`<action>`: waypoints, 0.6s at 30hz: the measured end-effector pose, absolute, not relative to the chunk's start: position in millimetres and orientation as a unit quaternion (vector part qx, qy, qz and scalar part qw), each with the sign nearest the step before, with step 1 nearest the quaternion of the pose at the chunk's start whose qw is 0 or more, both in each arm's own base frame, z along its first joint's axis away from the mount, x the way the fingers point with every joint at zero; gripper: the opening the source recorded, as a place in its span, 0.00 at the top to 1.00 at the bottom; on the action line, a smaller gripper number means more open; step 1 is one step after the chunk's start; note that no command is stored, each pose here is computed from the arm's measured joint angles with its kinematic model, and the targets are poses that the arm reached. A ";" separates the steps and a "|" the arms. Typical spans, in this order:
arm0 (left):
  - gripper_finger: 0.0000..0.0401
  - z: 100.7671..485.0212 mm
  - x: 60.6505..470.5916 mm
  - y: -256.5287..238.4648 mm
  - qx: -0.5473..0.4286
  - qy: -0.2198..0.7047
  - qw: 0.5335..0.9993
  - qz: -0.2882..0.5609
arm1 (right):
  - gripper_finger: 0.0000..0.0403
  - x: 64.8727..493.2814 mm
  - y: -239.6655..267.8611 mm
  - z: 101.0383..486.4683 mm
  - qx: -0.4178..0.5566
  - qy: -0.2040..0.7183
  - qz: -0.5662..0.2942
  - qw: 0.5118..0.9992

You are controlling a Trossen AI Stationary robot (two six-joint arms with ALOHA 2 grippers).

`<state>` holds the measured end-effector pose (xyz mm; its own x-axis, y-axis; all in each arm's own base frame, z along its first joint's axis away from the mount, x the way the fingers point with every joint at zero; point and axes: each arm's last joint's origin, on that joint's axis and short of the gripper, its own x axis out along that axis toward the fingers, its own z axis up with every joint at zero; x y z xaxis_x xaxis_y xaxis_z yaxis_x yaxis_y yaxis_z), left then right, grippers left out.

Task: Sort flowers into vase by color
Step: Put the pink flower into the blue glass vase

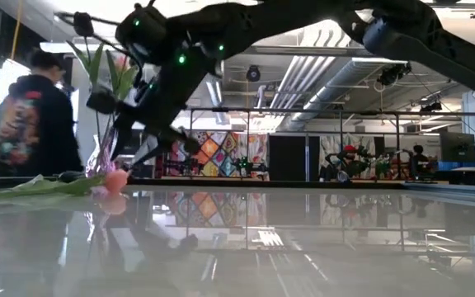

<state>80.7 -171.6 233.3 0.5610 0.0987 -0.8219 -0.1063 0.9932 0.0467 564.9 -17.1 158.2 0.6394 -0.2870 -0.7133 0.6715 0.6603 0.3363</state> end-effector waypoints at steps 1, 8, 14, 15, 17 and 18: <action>0.43 233.3 80.7 -171.5 -0.004 0.465 0.883 0.058 | 0.65 565.5 -15.3 158.8 0.303 0.316 -0.274 0.856; 0.43 233.6 81.1 -171.3 0.001 0.457 0.887 0.059 | 0.65 571.4 14.0 148.7 0.329 0.313 -0.227 0.862; 0.43 233.7 81.2 -171.4 0.001 0.456 0.888 0.059 | 0.65 572.9 7.6 143.2 0.333 0.299 -0.252 0.858; 0.43 233.7 81.2 -171.4 0.000 0.455 0.888 0.060 | 0.65 573.1 5.2 141.4 0.335 0.299 -0.255 0.856; 0.43 233.7 81.2 -171.4 -0.001 0.455 0.888 0.061 | 0.65 573.8 0.0 134.0 0.337 0.310 -0.248 0.854; 0.43 233.7 81.2 -171.4 -0.002 0.455 0.888 0.061 | 0.65 575.0 -1.6 129.9 0.333 0.316 -0.234 0.857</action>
<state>81.2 -171.4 233.7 0.5784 0.1067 -0.8087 -0.1099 0.9926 0.0524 575.0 -1.6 129.9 0.6907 -0.1896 -0.6978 0.6114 0.6684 0.4236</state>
